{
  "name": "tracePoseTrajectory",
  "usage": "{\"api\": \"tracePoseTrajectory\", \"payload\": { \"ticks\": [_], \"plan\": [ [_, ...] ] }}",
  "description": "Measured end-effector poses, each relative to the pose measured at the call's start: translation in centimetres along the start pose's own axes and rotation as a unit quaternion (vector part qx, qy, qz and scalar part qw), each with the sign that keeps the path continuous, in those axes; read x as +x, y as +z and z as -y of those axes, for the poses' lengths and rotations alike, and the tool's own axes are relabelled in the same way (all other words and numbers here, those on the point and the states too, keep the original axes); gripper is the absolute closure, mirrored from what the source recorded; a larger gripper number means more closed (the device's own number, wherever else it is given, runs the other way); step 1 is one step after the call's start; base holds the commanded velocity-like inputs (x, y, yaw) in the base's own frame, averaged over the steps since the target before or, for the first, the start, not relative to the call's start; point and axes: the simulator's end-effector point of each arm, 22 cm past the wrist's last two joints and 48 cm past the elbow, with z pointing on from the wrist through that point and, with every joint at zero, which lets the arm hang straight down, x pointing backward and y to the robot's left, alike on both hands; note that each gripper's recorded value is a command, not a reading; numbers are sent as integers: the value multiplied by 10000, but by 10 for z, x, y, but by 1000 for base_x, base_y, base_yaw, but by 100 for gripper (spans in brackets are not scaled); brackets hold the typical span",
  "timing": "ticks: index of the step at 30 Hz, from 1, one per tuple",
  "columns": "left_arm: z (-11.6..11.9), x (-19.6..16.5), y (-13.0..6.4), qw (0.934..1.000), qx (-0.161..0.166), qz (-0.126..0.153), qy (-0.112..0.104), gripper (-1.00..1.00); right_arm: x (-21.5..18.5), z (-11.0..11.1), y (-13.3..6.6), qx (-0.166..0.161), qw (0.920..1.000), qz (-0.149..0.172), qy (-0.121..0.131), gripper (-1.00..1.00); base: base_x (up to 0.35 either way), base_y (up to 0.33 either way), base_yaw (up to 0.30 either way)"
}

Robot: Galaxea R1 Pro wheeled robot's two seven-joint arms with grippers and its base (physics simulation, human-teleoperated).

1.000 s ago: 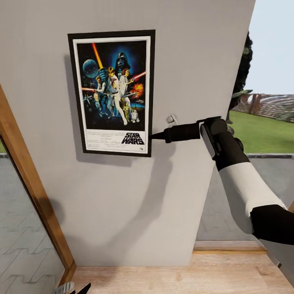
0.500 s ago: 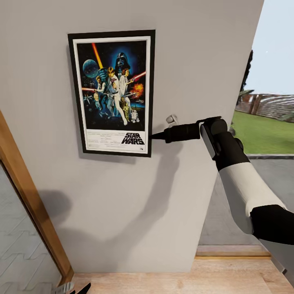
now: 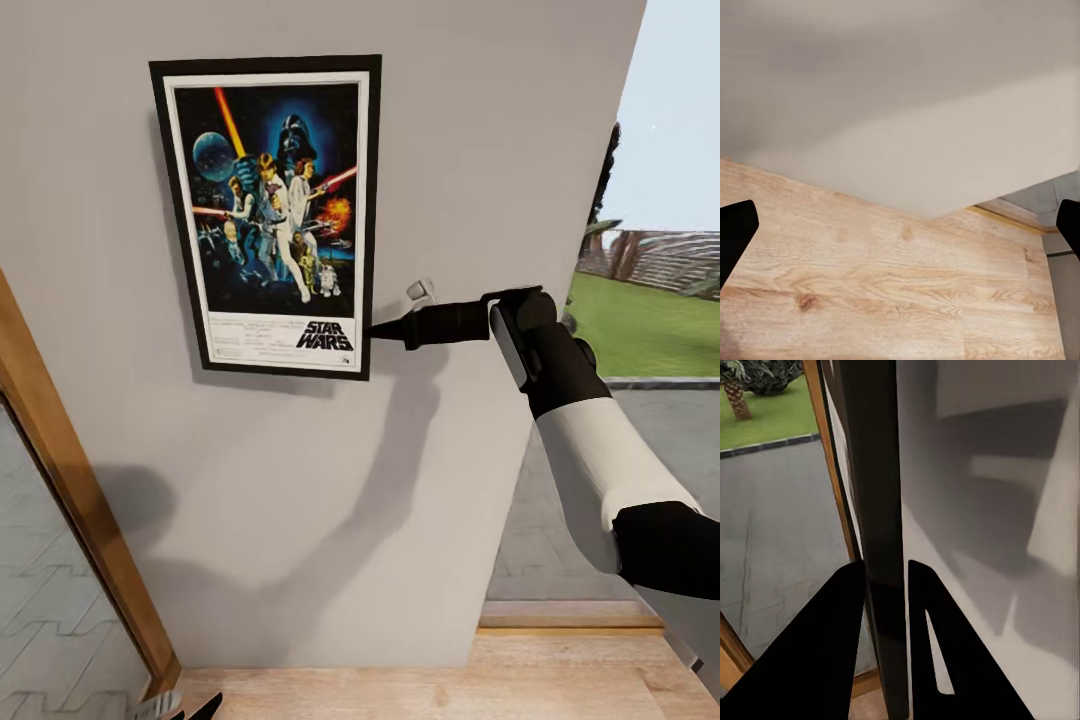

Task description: Pick up the poster from the kitchen countertop and hang it on one of the wall nails in the kitchen.

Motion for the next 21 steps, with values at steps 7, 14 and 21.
{"api": "tracePoseTrajectory", "payload": {
  "ticks": [7, 14, 21],
  "plan": [
    [0, 0, 0, 10000, -3, 2, 1, -100, 11, 1, 3, -19, 10000, -11, 28, 100, 0, 0, 0],
    [0, 0, 0, 10000, -1, 0, 1, -100, 20, 2, 5, -33, 10000, -35, 85, 100, 0, 0, 0],
    [0, 0, 0, 10000, -1, 2, 0, -100, 25, 2, 5, -35, 9999, -46, 114, 100, 0, 0, 0]
  ]
}}
